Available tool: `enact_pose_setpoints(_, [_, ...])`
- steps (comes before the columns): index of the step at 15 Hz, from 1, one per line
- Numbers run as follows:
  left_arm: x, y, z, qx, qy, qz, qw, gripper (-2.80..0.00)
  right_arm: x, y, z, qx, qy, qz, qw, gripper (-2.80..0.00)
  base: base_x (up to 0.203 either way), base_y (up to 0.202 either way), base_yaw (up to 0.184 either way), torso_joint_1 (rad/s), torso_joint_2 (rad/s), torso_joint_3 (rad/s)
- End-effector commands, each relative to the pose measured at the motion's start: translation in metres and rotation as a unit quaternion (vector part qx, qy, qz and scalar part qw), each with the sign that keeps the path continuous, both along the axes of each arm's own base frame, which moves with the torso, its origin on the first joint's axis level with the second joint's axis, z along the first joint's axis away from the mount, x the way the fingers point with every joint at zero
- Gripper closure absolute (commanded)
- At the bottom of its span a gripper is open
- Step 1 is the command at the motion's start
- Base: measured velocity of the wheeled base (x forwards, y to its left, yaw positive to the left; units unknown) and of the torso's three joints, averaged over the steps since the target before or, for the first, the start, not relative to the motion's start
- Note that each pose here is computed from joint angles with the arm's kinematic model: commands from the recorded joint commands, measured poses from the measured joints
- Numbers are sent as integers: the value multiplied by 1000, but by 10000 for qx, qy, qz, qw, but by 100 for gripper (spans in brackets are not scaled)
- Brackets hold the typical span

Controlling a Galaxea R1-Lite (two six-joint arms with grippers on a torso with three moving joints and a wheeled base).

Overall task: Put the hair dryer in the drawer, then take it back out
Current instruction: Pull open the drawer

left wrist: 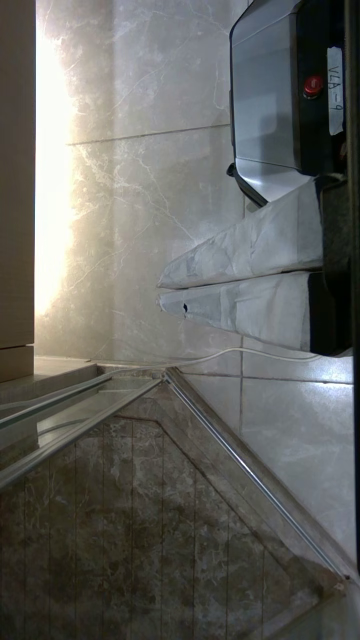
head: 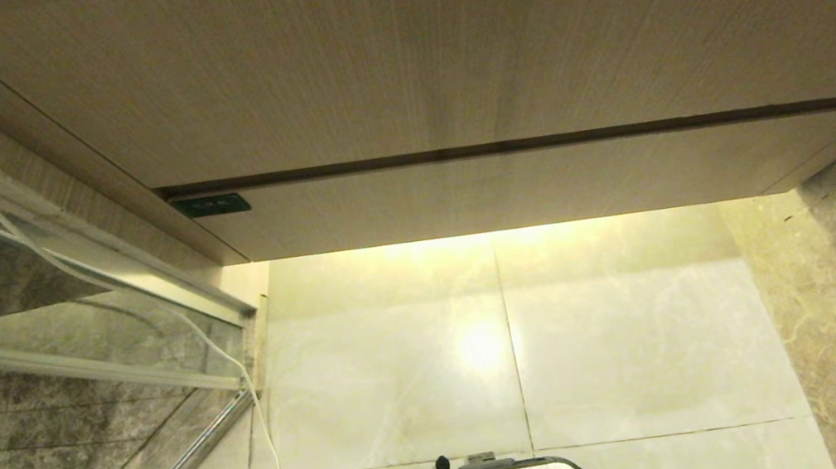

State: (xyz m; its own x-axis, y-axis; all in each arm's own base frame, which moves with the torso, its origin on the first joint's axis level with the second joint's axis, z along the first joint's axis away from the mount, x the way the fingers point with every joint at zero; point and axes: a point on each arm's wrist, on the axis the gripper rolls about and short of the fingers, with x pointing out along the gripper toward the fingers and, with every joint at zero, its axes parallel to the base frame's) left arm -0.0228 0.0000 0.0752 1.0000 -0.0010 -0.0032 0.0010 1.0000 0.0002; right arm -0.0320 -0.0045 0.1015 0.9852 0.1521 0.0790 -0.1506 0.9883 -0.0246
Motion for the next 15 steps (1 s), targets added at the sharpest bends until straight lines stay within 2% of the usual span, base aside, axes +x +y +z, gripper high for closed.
enact_pose_setpoints(1, [0, 0, 0, -1, 7, -2, 10000, 0, -36, -5, 51, 146, -569, 59, 9983, 0, 0, 0, 0, 0, 0, 0])
enact_pose_setpoints(2, [0, 0, 0, -1, 7, -2, 10000, 0, -49, -7, 69, 186, -564, 96, 9982, 0, 0, 0, 0, 0, 0, 0])
enact_pose_setpoints(4, [0, 0, 0, -1, 7, -2, 10000, 0, -57, -8, 78, 207, -131, 160, 9996, 0, 0, 0, 0, 0, 0, 0])
enact_pose_setpoints(7, [0, 0, 0, -1, 7, -2, 10000, 0, -57, -9, 79, 184, -124, 182, 9996, 0, 0, 0, 0, 0, 0, 0])
enact_pose_setpoints(8, [0, 0, 0, -1, 7, -2, 10000, 0, -56, -9, 89, 93, -134, 228, 9996, 0, 0, 0, 0, 0, 0, 0])
enact_pose_setpoints(9, [0, 0, 0, -1, 7, -2, 10000, 0, -48, -9, 103, -35, 2, 279, 9996, 0, 0, 0, 0, 0, 0, 0])
enact_pose_setpoints(11, [0, 0, 0, -1, 7, -2, 10000, 0, -9, -2, 132, -348, 717, 394, 9960, 0, 0, 0, 0, 0, 0, 0])
enact_pose_setpoints(12, [0, 0, 0, -1, 7, -2, 10000, 0, 27, 5, 145, -559, 1335, 475, 9883, 0, 0, 0, 0, 0, 0, 0])
enact_pose_setpoints(14, [0, 0, 0, -1, 7, -2, 10000, 0, 88, 18, 160, -886, 2097, 653, 9716, 0, 0, 0, 0, 0, 0, 0])
enact_pose_setpoints(15, [0, 0, 0, -1, 7, -2, 10000, 0, 134, 31, 161, -1146, 2572, 796, 9562, 0, 0, 0, 0, 0, 0, 0])
